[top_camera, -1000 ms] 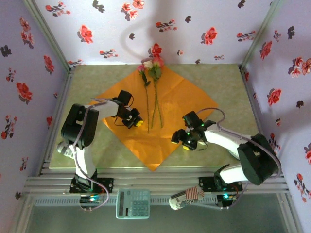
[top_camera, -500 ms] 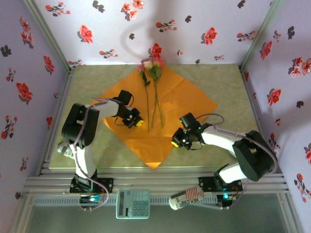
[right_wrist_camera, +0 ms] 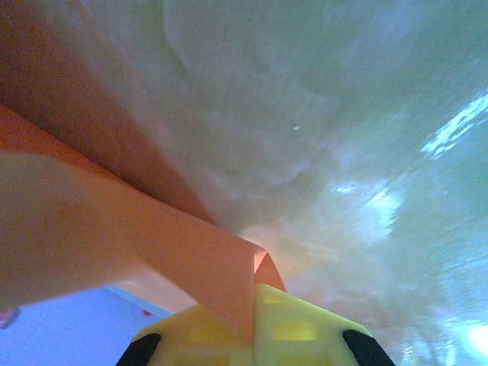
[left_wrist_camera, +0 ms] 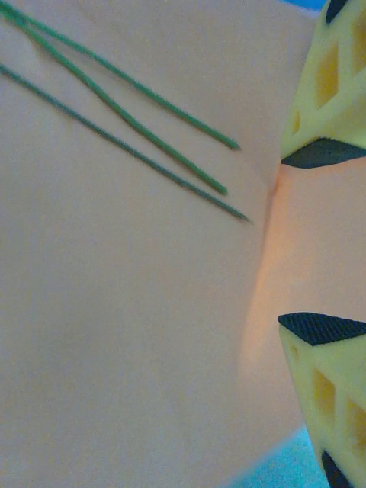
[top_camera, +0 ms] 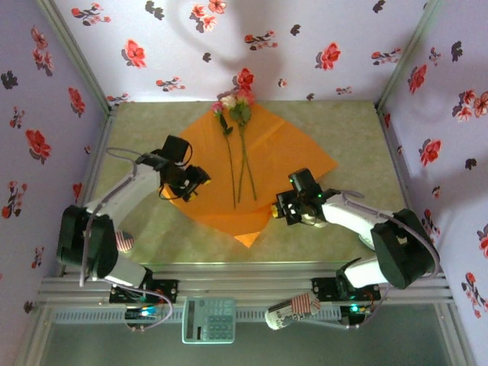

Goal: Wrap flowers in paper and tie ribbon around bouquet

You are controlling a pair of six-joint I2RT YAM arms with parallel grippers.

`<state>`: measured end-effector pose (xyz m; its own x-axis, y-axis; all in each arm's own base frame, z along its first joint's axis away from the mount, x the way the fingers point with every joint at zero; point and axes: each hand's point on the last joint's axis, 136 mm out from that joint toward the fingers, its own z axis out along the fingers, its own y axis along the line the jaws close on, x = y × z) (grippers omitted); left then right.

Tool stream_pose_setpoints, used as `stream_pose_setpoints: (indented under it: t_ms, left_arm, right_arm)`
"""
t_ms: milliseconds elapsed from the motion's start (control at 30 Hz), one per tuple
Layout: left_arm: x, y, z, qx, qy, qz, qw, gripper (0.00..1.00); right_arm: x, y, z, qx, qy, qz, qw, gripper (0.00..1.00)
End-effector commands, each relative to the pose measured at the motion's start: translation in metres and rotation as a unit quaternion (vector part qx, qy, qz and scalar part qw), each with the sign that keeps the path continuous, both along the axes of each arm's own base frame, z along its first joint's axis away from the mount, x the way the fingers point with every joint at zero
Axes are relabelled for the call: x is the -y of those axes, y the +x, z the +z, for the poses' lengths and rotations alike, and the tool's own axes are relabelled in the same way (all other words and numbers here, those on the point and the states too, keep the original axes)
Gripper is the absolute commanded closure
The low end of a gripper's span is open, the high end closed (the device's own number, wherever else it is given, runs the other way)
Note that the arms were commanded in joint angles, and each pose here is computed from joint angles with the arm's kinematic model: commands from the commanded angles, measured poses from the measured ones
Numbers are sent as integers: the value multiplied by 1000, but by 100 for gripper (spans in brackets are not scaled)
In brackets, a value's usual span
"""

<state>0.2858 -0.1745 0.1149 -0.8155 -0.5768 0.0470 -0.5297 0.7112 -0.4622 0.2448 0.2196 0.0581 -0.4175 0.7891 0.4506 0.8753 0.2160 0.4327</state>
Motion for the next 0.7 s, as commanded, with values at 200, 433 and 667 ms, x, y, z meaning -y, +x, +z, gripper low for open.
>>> stream_pose_setpoints:
  t_ms: [200, 433, 667]
  left_arm:
    - [-4, -71, -25, -134, -61, 194, 970, 29]
    - [31, -75, -39, -172, -113, 319, 925, 22]
    - [62, -57, -45, -181, -117, 317, 924, 29]
  right_arm:
    - [-3, 25, 18, -28, 19, -66, 997, 100]
    - [1, 15, 12, -39, 14, -60, 997, 100]
    - [8, 9, 11, -38, 6, -63, 997, 100]
